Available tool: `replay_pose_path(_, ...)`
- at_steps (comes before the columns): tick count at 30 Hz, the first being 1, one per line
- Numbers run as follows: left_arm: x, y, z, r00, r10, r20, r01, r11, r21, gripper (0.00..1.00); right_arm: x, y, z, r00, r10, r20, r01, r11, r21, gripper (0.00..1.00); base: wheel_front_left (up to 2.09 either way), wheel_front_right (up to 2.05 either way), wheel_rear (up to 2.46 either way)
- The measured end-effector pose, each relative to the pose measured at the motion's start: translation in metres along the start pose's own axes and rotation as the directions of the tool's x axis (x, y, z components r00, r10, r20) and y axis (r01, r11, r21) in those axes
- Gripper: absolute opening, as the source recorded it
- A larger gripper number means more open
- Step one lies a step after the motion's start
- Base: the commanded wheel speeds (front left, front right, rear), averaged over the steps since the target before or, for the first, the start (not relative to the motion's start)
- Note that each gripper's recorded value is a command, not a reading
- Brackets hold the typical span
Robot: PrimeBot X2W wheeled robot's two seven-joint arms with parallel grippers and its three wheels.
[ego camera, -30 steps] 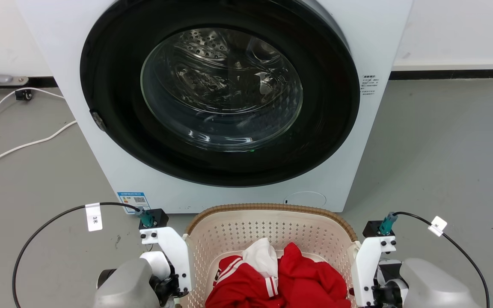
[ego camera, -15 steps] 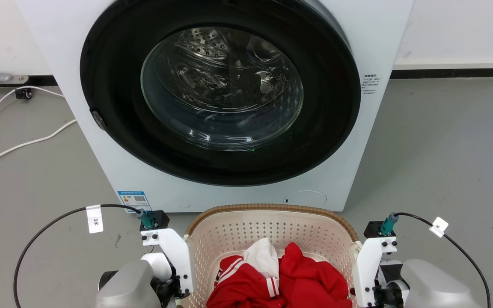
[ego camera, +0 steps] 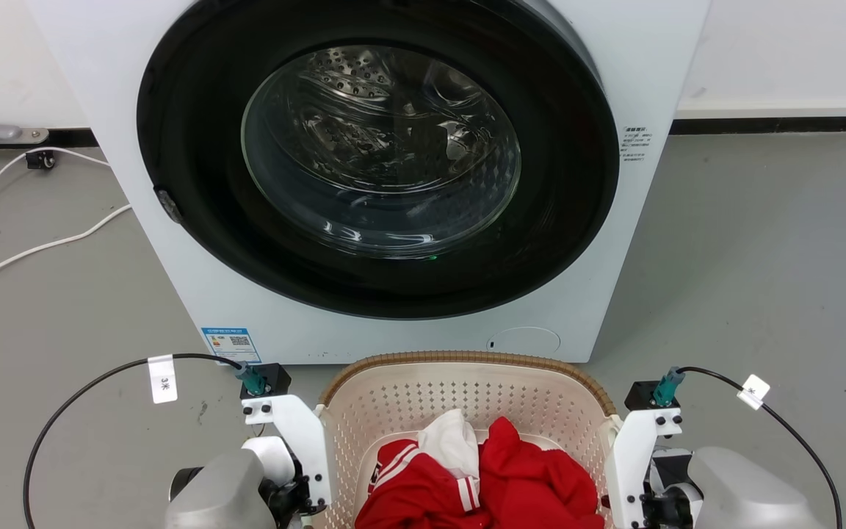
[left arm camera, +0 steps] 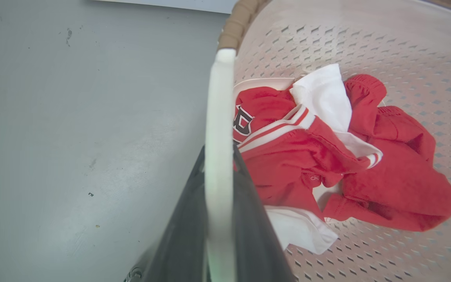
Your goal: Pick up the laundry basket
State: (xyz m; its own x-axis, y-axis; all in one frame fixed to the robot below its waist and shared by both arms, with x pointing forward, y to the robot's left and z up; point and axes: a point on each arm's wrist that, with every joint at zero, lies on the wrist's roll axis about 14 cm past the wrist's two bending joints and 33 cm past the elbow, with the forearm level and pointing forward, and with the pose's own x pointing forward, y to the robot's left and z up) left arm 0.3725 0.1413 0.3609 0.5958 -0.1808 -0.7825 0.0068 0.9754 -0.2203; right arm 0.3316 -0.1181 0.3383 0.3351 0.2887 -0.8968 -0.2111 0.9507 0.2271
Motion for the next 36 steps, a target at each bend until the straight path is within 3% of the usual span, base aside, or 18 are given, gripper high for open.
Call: replay_pose_path(36,-0.0009,0.0003,-0.0038,1.000,-0.003,0.001,0.003,1.000,-0.004,0.00,-0.0002,-0.0006,-0.0038,1.000,-0.004,-0.003,0.004,1.000,-0.001,0.00,0.00,0.00,0.00)
